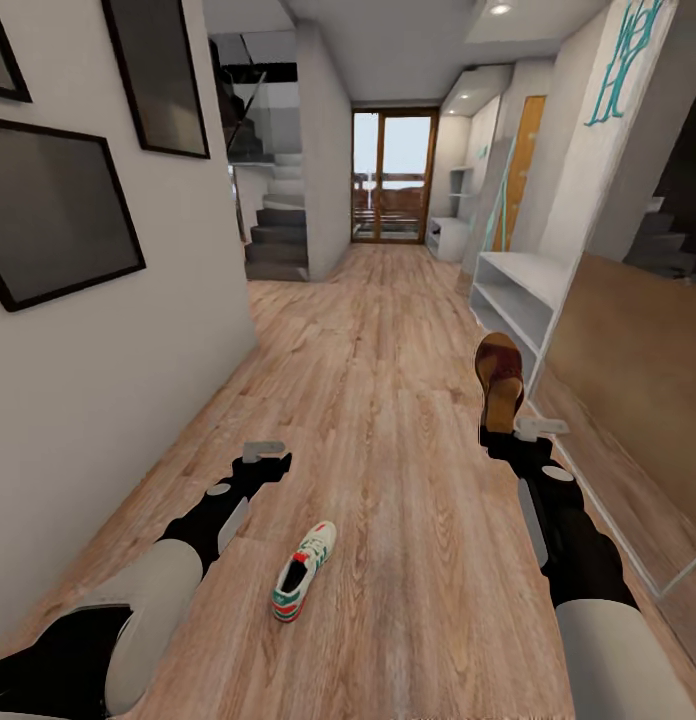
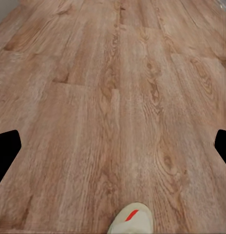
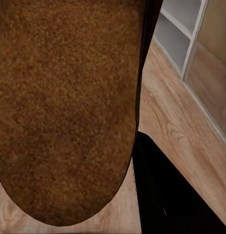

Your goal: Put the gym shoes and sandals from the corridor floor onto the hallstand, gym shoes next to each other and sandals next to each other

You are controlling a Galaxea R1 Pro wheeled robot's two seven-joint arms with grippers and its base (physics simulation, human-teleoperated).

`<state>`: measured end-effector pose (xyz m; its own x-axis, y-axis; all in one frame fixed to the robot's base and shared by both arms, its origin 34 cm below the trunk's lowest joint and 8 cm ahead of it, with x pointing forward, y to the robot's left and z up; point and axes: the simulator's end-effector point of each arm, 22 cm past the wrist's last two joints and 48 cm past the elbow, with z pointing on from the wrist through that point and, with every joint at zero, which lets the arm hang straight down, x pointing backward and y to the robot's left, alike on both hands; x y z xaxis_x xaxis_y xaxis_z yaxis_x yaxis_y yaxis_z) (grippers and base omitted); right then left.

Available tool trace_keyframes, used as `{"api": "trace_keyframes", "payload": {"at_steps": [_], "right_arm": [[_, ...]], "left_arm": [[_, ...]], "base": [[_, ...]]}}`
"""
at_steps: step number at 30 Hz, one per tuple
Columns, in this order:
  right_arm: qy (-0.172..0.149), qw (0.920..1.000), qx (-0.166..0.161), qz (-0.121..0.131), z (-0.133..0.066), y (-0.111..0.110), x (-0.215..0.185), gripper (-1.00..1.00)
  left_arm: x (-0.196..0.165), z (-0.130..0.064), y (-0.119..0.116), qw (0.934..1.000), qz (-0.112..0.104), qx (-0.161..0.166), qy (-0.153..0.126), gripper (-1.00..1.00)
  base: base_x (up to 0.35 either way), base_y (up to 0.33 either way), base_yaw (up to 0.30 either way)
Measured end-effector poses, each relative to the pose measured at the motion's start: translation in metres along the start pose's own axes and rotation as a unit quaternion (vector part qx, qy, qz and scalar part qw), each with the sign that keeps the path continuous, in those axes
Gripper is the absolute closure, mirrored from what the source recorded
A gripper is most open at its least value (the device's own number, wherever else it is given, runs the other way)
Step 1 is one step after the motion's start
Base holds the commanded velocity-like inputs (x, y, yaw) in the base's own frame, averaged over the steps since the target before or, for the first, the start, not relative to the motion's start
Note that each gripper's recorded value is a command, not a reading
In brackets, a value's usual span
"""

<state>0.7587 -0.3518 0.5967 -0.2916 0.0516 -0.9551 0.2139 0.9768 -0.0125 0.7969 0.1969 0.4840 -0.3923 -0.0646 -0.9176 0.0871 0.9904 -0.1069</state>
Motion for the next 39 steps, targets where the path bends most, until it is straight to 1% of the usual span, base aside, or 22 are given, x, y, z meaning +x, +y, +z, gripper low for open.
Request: {"api": "trace_keyframes", "payload": {"at_steps": [5, 16, 19, 24, 28, 34, 39], "right_arm": [[0.0, 1.0, 0.0, 0.0, 0.0, 0.0, 0.0, 1.0], [0.002, 1.0, 0.0, -0.001, 0.001, 0.0, 0.003, 1.0], [0.011, 0.9999, 0.001, -0.002, 0.006, 0.001, 0.014, 1.0], [0.014, 0.9999, 0.001, -0.003, 0.008, 0.0, 0.018, 1.0], [0.022, 0.9998, 0.001, -0.004, 0.012, 0.001, 0.028, 1.0], [0.039, 0.9992, 0.002, -0.007, 0.021, 0.001, 0.051, 1.0], [0.053, 0.9986, 0.003, -0.01, 0.027, 0.002, 0.069, 1.0]], "left_arm": [[0.0, 0.0, 0.0, 1.0, 0.0, 0.0, 0.0, -1.0], [0.003, 0.001, 0.001, 1.0, 0.0, 0.0, 0.002, -1.0], [0.014, 0.005, 0.002, 0.9999, -0.001, -0.001, 0.01, -1.0], [0.022, 0.007, 0.002, 0.9999, -0.002, -0.001, 0.016, -1.0], [0.041, 0.009, 0.003, 0.9995, -0.003, -0.001, 0.031, -1.0], [0.062, 0.016, 0.005, 0.9996, -0.003, -0.001, 0.028, -1.0], [0.086, 0.02, 0.006, 0.9992, -0.004, -0.002, 0.04, -1.0]], "base": [[0.0, 0.249, -0.11], [0.0, 0.026, -0.006], [0.0, 0.001, 0.0], [0.0, 0.0, 0.0], [0.0, 0.0, 0.0], [0.0, 0.0, -0.002], [0.0, 0.0, -0.096]]}}
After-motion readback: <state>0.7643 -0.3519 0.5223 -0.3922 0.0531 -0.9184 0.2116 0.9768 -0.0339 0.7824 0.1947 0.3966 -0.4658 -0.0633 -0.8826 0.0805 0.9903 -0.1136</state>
